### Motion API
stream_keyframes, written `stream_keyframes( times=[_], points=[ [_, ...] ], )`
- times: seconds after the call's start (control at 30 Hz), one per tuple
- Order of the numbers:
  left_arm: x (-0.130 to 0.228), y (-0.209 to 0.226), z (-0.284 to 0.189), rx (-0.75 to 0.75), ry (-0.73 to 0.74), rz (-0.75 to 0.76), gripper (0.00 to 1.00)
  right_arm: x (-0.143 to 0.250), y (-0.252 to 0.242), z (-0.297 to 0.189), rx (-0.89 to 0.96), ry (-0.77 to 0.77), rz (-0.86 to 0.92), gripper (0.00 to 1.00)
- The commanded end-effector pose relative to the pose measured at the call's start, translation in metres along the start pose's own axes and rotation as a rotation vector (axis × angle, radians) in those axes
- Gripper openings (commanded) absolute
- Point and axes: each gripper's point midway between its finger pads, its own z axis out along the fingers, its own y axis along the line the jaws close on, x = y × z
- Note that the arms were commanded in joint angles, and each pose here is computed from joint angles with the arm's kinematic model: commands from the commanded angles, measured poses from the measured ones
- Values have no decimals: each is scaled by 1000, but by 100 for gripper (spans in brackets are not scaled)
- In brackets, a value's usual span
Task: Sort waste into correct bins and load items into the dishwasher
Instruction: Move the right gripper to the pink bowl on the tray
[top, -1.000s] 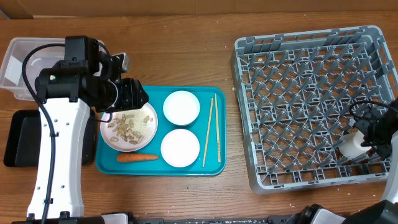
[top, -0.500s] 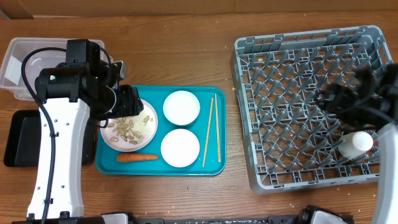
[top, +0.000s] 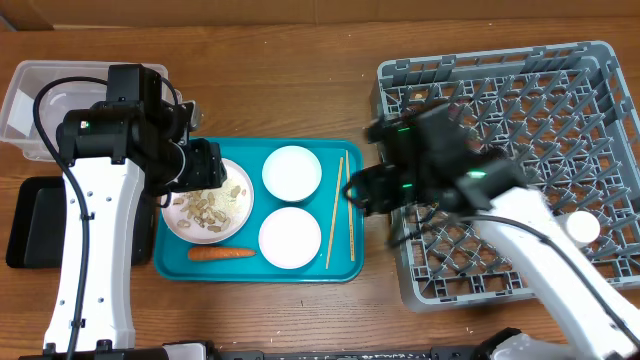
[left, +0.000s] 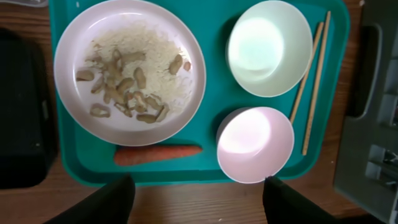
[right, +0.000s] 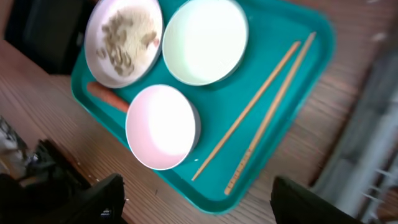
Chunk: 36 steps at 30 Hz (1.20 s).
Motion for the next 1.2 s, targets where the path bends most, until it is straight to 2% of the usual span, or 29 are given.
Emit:
stream_keyframes(
  times=[0.0, 0.13, 0.43, 0.77, 1.0, 1.17],
  points=[
    [0, 17, -4, -100, -4, -24, 68, 5, -8, 35, 118, 56, 64, 75],
    [3, 25, -5, -148, 2, -43, 69, 20, -12, 73, 152, 151, 119, 59],
    [2, 25, -5, -148, 0, -43, 69, 53, -13, 128, 128, 326, 156, 59],
    [2, 25, -5, -148, 0, -43, 70, 59, -13, 130, 129, 341, 187, 55],
    [2, 25, -5, -148, 0, -43, 70, 64, 3, 137, 121, 342, 133, 55],
    [2, 25, -5, -147, 0, -43, 70, 63, -1, 139, 184, 315, 142, 53]
  ],
)
